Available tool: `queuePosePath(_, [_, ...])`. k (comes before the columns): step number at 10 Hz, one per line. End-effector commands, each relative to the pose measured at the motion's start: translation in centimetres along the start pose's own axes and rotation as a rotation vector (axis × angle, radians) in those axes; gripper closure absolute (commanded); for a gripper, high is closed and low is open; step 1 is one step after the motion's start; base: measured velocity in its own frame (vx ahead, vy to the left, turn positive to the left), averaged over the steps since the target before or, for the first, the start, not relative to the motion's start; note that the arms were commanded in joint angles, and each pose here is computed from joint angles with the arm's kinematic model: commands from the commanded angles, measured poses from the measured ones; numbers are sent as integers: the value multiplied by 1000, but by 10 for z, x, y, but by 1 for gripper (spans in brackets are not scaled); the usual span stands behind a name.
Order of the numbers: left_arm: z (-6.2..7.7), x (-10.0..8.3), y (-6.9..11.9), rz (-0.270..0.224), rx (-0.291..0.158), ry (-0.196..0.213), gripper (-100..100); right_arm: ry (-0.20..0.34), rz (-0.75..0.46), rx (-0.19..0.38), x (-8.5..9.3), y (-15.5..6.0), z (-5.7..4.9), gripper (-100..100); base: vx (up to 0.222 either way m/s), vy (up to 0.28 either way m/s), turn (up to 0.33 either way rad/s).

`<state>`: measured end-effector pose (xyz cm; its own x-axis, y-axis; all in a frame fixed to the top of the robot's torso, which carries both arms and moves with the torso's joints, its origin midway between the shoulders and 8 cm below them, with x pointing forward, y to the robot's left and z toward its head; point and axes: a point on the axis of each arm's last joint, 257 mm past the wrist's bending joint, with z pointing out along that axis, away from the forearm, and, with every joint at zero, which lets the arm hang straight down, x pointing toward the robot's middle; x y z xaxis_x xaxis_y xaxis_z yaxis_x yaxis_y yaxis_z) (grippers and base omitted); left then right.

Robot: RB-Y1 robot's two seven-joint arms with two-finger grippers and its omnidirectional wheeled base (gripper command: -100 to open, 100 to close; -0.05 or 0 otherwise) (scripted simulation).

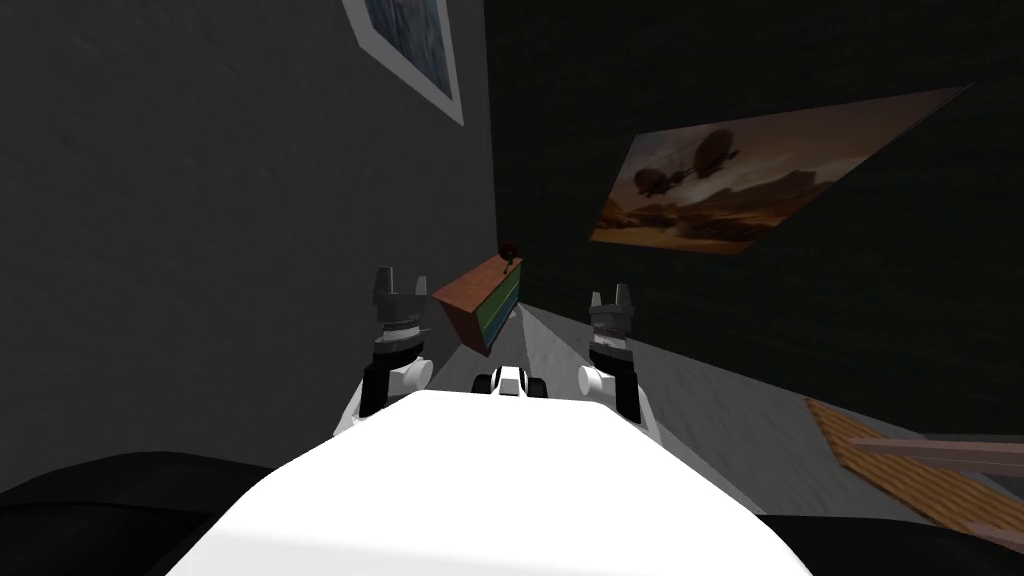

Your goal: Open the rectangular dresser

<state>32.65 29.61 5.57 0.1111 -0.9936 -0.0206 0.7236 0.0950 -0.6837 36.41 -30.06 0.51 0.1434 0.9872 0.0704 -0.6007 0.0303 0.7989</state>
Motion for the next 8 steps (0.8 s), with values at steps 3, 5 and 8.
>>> queuePosePath(3, [-10, -11, 58, 9, -175, 24, -100, 0, 0, 0, 0, 0, 0, 0, 94, -63, -87])
queuePosePath(5, [-16, -18, 83, 12, -254, 24, -100, 0, 0, 0, 0, 0, 0, 0, 86, -53, -120])
queuePosePath(8, [-30, -32, 122, 15, -382, 20, -100, 0, 0, 0, 0, 0, 0, 0, 101, -63, -113])
